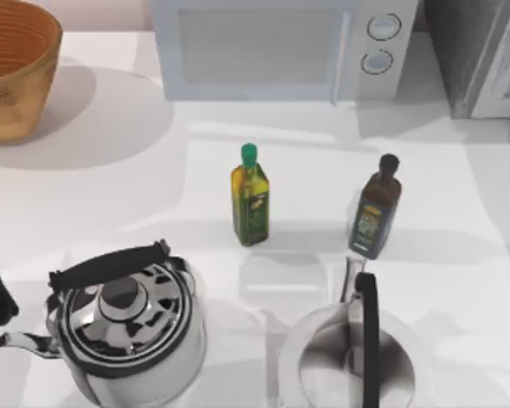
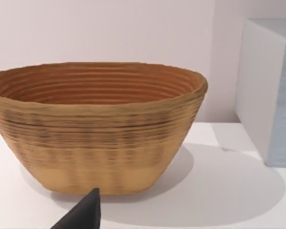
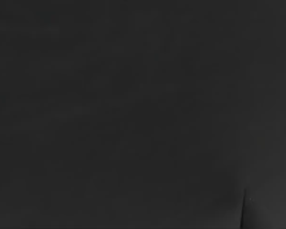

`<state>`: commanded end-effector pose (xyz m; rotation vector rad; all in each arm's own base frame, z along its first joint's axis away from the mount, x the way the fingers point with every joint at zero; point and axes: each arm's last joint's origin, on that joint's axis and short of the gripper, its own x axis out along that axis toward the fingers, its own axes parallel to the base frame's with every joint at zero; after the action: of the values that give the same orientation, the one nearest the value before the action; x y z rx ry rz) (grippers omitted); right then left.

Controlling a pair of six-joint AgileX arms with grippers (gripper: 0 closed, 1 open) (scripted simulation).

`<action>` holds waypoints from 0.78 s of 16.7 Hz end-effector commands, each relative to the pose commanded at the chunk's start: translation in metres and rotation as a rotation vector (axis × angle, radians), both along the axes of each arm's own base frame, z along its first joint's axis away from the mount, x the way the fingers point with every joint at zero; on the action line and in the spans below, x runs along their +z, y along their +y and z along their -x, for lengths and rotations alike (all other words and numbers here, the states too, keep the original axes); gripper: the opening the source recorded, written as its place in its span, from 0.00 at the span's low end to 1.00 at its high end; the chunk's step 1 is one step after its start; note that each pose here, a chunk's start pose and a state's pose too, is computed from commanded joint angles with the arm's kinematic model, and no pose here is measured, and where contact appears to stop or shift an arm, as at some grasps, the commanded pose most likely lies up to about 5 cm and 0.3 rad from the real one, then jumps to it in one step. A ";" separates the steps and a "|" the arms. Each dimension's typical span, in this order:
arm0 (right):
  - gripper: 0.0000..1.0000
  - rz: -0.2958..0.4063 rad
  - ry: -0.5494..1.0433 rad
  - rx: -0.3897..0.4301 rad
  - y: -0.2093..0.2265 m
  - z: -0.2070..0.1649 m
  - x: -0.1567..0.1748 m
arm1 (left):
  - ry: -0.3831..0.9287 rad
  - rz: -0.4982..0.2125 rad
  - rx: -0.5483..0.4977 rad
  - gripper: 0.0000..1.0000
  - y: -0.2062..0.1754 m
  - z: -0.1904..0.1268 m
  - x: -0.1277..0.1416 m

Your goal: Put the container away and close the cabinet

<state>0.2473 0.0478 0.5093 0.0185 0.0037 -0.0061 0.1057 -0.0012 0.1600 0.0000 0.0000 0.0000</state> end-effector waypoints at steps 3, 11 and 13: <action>1.00 0.010 0.002 0.006 0.033 0.012 0.000 | 0.000 0.000 0.000 1.00 0.000 0.000 0.000; 1.00 0.020 -0.015 -0.026 0.042 0.027 0.005 | 0.000 0.000 0.000 1.00 0.000 0.000 0.000; 1.00 0.019 -0.017 -0.027 0.042 0.022 0.006 | 0.000 0.000 0.000 1.00 0.000 0.000 0.000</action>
<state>0.2252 0.0897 0.5155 -0.0002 -0.0139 -0.0334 0.1057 -0.0012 0.1600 0.0000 0.0000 0.0000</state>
